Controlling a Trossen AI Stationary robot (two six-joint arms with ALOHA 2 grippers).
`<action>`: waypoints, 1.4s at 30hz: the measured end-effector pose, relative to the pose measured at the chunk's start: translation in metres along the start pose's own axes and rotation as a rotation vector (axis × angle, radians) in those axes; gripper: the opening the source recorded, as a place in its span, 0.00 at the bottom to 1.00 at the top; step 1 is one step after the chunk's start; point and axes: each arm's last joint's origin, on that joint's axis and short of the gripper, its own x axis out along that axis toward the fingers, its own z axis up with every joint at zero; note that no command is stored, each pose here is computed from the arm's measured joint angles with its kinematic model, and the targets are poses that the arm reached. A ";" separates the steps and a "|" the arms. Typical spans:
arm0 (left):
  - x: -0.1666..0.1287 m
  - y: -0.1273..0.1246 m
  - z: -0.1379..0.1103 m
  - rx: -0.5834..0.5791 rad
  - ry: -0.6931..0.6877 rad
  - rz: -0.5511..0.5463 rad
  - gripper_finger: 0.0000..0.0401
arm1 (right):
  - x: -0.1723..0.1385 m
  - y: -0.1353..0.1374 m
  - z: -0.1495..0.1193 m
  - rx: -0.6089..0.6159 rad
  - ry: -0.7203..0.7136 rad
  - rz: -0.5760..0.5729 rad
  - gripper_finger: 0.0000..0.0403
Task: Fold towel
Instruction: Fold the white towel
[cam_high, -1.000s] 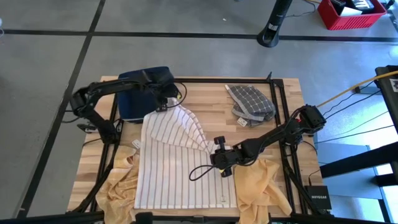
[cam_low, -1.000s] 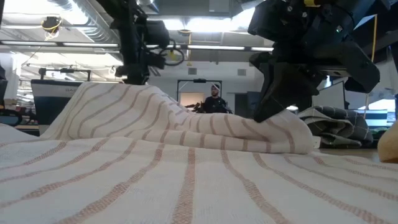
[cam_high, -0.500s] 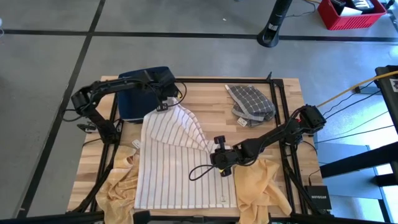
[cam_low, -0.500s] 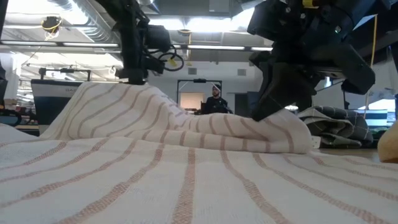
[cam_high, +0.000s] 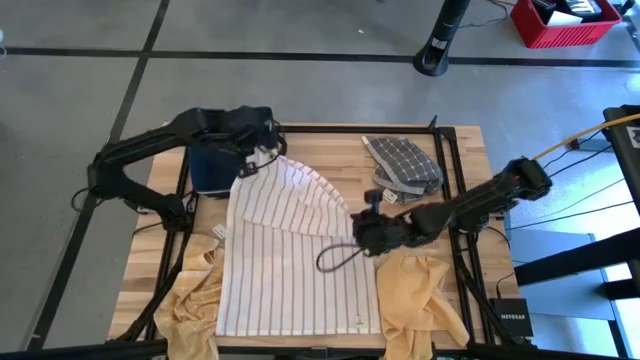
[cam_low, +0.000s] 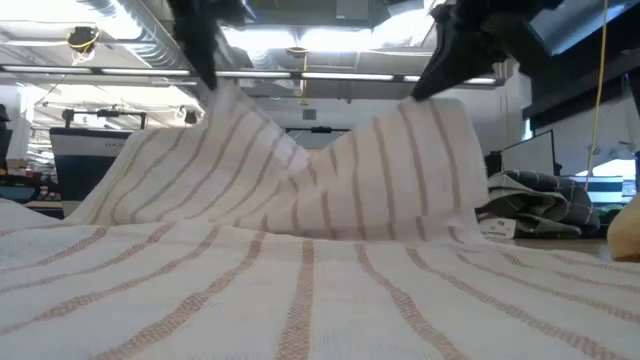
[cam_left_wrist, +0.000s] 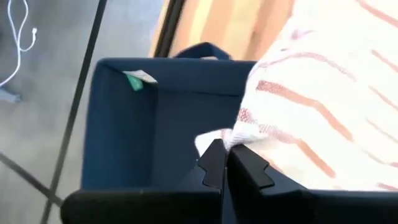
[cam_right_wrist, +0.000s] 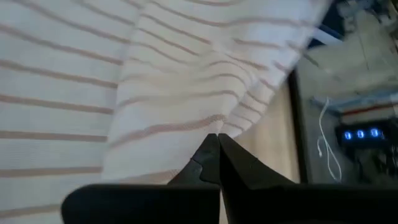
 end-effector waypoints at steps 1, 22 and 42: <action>-0.008 -0.003 -0.005 -0.014 -0.005 -0.001 0.00 | -0.001 -0.007 -0.002 0.024 0.009 -0.005 0.00; -0.007 -0.132 -0.105 -0.157 0.039 -0.262 0.00 | 0.007 0.021 -0.024 0.220 -0.009 0.240 0.00; 0.034 -0.192 -0.160 -0.205 0.137 -0.405 0.00 | 0.020 0.057 -0.027 0.605 0.247 0.565 0.27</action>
